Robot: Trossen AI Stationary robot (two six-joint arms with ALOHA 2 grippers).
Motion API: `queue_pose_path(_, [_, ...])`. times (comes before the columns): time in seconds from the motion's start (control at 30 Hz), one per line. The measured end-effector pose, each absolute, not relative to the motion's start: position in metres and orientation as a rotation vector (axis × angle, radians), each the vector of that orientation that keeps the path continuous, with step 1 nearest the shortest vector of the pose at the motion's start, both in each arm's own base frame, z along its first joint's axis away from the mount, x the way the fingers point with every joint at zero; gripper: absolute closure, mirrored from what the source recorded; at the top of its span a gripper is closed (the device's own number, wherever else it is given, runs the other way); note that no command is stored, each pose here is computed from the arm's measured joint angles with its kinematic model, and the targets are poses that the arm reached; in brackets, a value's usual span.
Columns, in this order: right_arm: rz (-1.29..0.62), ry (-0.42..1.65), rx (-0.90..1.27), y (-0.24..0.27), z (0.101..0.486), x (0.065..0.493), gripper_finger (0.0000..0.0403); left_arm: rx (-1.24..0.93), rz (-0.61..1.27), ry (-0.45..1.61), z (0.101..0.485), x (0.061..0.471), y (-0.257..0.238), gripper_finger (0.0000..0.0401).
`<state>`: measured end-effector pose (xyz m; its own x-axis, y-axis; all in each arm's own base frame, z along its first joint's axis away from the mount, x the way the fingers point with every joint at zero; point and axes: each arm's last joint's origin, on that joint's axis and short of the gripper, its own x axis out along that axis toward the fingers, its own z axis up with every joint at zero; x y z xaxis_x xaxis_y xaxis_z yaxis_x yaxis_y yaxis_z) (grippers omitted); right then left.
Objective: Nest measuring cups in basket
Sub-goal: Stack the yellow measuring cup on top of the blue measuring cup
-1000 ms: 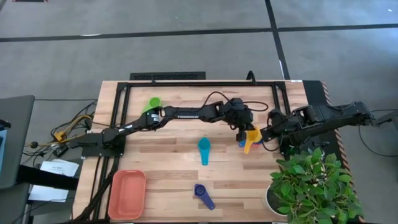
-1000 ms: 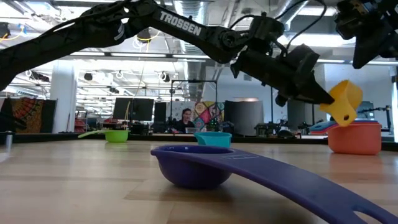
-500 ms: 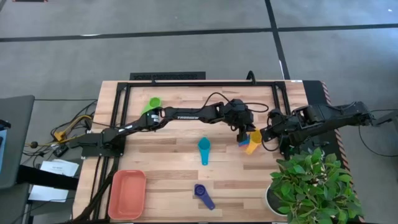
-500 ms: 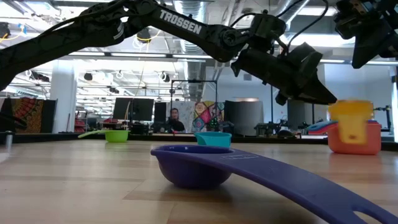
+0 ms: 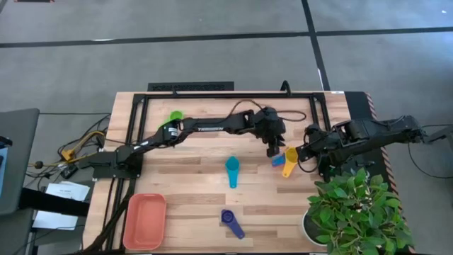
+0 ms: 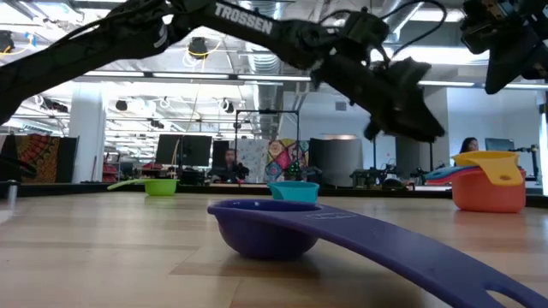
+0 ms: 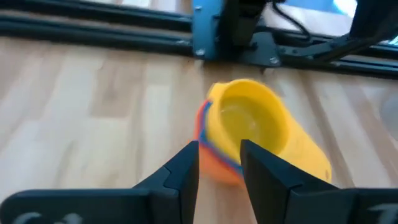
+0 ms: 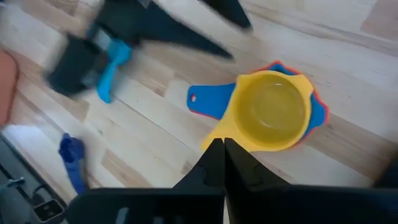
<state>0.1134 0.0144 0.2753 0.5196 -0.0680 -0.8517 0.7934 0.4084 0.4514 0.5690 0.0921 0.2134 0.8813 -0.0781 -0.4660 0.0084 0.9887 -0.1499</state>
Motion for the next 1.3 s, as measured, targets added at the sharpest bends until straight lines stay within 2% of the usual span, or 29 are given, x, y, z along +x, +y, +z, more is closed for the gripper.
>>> queue_pose_path(0.13, [-0.637,1.013,1.017,0.018,0.253,0.117,0.0397,-0.150,0.002,0.602,0.225,0.552,0.109,0.0310])
queue_pose_path(0.3, [-0.638,1.205,0.980,0.027,0.223,0.124,0.0398,-0.175,0.020,0.758,0.199,0.544,0.121,0.0341])
queue_pose_path(0.53, [-0.644,1.242,0.950,0.034,0.213,0.141,0.0398,-0.184,-0.074,0.757,0.175,0.549,0.102,0.0369])
queue_pose_path(1.0, [-0.657,1.348,0.810,0.035,0.187,0.166,0.0397,-0.101,-0.130,0.694,0.174,0.559,0.072,0.0374])
queue_pose_path(1.3, [-0.555,1.240,0.822,0.032,0.185,0.186,0.0395,-0.110,-0.171,0.716,0.170,0.559,0.064,0.0374])
